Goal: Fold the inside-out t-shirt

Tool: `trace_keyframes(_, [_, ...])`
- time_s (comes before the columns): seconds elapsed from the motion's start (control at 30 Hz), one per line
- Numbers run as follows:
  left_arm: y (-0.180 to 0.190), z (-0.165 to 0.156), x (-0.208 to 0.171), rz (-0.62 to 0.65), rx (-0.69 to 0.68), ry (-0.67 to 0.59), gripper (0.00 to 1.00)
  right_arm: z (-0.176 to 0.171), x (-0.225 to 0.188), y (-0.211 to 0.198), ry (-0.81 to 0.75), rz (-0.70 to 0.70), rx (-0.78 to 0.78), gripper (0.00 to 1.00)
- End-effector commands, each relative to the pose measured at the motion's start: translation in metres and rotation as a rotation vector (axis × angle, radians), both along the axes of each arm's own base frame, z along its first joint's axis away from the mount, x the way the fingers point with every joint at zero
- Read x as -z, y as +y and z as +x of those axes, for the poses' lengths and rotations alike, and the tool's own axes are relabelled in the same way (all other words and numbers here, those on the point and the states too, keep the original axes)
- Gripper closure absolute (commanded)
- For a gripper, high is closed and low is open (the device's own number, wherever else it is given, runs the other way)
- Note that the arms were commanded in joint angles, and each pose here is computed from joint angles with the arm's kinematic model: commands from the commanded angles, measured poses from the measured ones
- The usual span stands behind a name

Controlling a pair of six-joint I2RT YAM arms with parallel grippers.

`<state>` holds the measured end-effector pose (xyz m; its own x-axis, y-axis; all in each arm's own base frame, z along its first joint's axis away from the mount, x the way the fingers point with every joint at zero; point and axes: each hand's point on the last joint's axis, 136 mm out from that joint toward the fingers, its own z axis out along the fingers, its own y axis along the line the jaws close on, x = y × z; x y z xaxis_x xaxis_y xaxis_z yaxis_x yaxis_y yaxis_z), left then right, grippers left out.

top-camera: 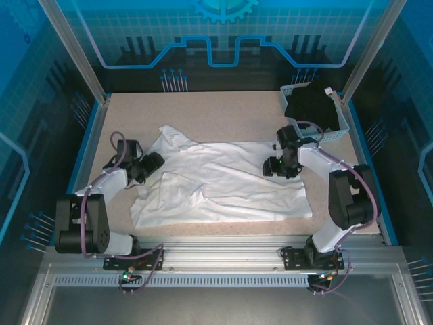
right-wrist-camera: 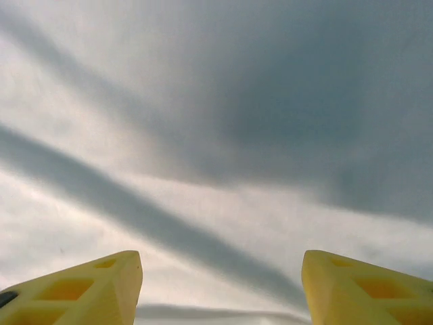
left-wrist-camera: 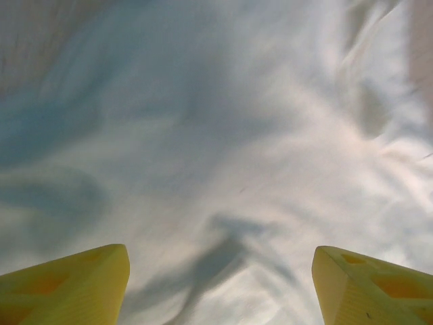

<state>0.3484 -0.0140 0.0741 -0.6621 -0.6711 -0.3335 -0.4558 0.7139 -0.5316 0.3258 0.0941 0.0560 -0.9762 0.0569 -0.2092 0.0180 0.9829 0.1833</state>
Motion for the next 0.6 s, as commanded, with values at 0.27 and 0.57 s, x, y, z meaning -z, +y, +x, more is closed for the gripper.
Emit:
trace_keyframes(0.27, [0.000, 0.050, -0.047, -0.012, 0.010, -0.165, 0.27, 0.130, -0.013, -0.059, -0.205, -0.294, 0.047, 0.36])
trace_keyframes(0.57, [-0.001, 0.045, -0.047, 0.003, 0.033, -0.169, 0.27, 0.162, -0.002, -0.088, -0.193, -0.345, 0.035, 0.36])
